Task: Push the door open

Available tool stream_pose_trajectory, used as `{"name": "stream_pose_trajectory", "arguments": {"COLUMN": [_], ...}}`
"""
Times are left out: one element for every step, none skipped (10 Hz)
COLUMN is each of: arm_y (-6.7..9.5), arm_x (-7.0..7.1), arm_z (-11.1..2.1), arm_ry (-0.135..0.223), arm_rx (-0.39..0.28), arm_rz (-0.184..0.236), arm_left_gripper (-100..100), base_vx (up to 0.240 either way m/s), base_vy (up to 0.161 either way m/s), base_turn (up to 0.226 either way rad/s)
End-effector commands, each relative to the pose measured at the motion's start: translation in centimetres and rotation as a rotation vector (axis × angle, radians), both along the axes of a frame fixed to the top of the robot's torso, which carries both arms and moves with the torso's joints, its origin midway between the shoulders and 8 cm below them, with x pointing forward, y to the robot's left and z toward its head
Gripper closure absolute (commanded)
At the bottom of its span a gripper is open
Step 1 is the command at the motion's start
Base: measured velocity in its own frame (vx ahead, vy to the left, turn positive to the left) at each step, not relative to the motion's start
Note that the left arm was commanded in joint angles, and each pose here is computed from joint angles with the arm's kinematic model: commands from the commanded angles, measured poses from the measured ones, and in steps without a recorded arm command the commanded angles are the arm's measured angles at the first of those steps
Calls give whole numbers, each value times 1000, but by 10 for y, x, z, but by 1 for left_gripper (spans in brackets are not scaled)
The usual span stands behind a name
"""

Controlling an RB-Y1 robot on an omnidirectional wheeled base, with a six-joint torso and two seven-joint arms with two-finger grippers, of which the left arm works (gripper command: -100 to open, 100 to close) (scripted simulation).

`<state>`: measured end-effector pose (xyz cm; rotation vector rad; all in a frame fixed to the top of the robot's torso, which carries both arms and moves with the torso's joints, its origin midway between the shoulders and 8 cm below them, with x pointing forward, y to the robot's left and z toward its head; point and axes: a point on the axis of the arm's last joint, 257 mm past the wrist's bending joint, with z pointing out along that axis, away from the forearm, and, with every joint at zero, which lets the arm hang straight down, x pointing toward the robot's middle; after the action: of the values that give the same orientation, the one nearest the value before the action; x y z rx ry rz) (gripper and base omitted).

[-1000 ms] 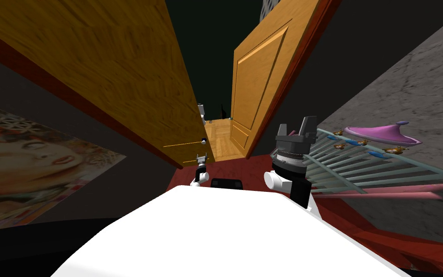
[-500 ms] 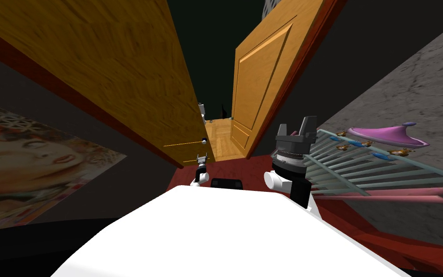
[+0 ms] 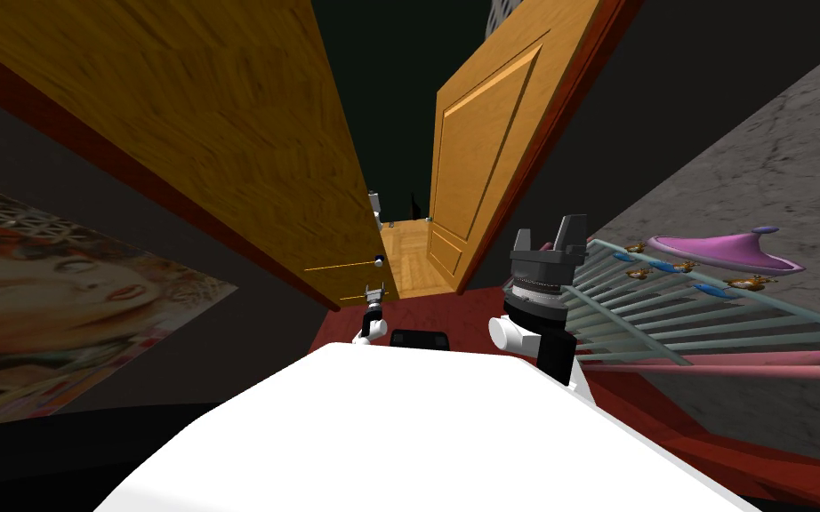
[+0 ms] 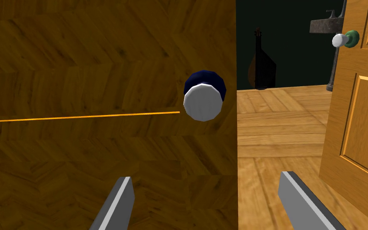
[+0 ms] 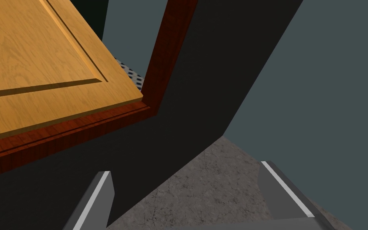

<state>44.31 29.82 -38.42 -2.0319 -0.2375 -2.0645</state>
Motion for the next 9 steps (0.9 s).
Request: {"name": "stream_pose_trajectory", "arguments": {"arm_y": [-4, -4, -4, -4, -4, -4, -4, -4, -4], "arm_x": [0, 0, 0, 0, 0, 0, 0, 0, 0], "arm_z": [-1, -1, -1, -1, -1, -1, -1, -1, -1], "arm_ry": [2, 2, 2, 2, 2, 2, 2, 2, 2], "arm_rx": [-11, -11, -11, -11, -11, -11, -11, -11, -11], "arm_rz": [-12, -12, -12, -12, -12, -12, -12, -12, -12], "arm_left_gripper": [-100, -100, -100, -100, -100, -100, -100, -100, -100], "base_vx": [38, 0, -12, -11, -6, 22, 11, -5, -16], "base_vy": [40, 0, -13, -11, -7, 23, 11, -6, -16], "base_turn": [126, 0, -40, -36, -21, 74, 36, -18, -52]}}
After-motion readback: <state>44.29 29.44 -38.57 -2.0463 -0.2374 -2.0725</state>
